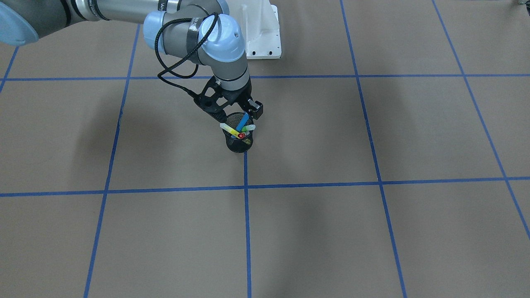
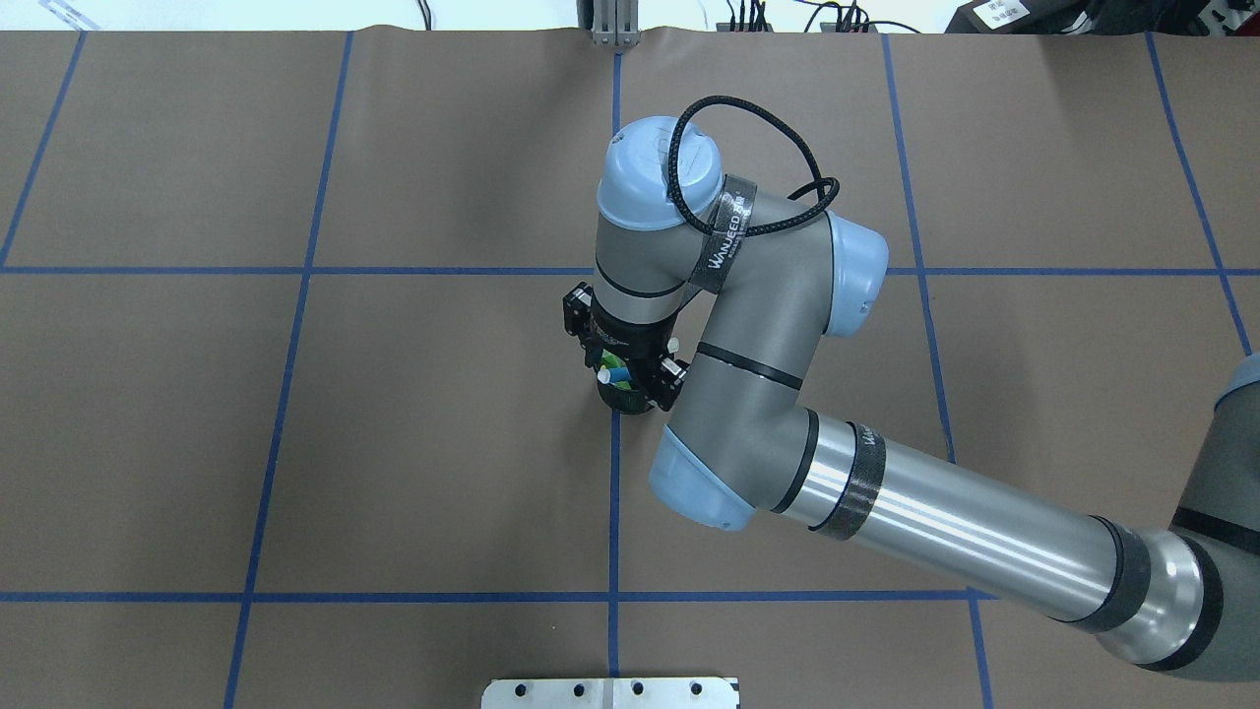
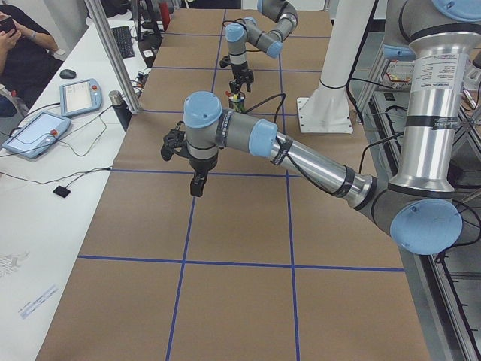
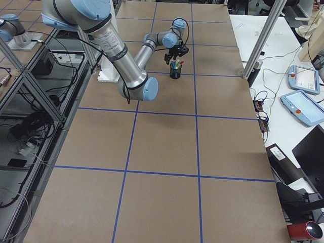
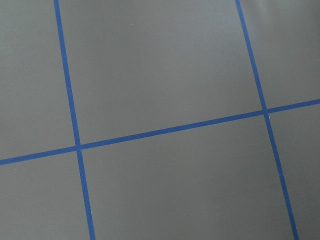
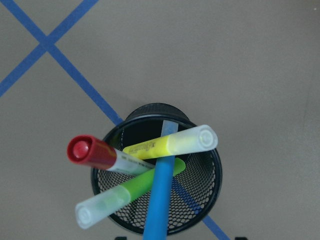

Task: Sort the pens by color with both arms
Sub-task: 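Lower the right gripper onto the blue marker in the cup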

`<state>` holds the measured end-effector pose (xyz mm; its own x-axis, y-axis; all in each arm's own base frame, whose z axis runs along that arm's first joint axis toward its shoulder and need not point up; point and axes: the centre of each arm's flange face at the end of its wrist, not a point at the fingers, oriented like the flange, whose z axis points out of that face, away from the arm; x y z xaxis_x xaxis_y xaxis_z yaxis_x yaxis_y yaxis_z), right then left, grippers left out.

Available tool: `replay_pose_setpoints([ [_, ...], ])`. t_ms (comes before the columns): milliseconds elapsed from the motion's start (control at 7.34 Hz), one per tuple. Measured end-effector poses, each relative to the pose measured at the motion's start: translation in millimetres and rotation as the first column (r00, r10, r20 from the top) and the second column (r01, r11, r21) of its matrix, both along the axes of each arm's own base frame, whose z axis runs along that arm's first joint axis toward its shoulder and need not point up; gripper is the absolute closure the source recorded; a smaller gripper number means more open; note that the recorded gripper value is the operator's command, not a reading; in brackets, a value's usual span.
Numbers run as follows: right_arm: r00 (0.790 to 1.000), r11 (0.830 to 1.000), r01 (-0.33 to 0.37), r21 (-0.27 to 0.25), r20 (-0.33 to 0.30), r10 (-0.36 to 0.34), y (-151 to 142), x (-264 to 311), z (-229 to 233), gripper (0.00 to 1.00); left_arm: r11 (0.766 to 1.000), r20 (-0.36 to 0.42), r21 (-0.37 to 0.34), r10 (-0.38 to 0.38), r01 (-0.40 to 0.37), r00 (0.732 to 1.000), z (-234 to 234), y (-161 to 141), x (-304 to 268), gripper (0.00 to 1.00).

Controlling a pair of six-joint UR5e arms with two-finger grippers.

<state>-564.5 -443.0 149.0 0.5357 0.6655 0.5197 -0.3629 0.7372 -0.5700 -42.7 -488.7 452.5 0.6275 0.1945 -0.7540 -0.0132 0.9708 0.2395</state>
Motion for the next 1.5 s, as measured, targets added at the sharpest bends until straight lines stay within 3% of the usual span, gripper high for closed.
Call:
replay_pose_setpoints([
  [409, 0.999, 1.000, -0.026, -0.007, 0.041, 0.026, -4.5, -12.2, 4.7, 0.31, 1.000, 0.000, 0.000, 0.000, 0.000, 1.000, 0.1, -0.3, 0.0, 0.00],
  [1499, 0.998, 1.000, -0.022, -0.005, 0.059, 0.022, -1.6, -6.2, 0.6, 0.40, 1.000, 0.000, 0.003, 0.000, 0.000, 1.000, -1.4, -1.2, -0.1, 0.00],
])
